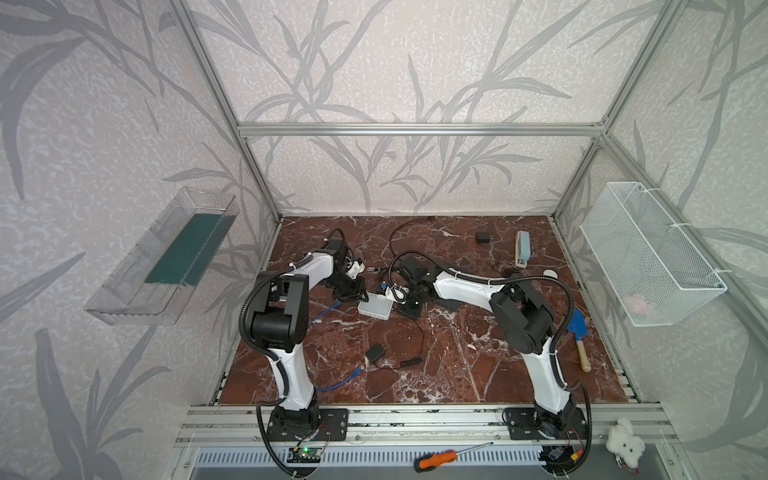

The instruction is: Insert the plug into the switch port

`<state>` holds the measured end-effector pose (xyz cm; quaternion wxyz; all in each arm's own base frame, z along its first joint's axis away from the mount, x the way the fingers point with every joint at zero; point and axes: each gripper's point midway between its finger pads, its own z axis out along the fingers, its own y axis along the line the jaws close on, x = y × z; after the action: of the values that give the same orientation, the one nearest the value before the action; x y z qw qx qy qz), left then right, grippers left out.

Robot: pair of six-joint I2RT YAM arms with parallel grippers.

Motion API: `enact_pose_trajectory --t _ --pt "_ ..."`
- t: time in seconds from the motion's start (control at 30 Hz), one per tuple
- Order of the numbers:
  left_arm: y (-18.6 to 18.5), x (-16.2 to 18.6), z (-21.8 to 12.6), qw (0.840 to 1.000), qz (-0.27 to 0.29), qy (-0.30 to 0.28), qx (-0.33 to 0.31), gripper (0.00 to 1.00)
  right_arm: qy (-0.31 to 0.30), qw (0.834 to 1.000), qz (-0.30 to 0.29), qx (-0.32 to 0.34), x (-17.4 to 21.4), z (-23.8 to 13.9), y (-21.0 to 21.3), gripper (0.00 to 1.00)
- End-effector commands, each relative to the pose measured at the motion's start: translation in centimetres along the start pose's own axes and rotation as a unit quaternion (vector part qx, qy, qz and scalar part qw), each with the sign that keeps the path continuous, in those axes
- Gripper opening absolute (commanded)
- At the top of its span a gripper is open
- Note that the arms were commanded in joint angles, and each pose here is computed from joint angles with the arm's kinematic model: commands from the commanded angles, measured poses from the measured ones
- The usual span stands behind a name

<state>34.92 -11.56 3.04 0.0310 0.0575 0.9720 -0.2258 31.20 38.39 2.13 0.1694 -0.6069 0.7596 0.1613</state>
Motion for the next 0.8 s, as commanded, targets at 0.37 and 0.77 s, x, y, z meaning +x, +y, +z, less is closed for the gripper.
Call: enact_pose_trajectory --t 0.37,0.77 --pt "0.0 3.0 2.2 0.998 -0.007 0.063 -0.018 0.28 -0.074 0.993 -0.073 0.052 -4.1 -2.9 -0.4 0.05" --pt "-0.5 2.5 1.9 0.998 0.000 0.061 -0.011 0.28 -0.094 0.992 -0.066 0.045 -5.2 -2.9 -0.9 0.05"
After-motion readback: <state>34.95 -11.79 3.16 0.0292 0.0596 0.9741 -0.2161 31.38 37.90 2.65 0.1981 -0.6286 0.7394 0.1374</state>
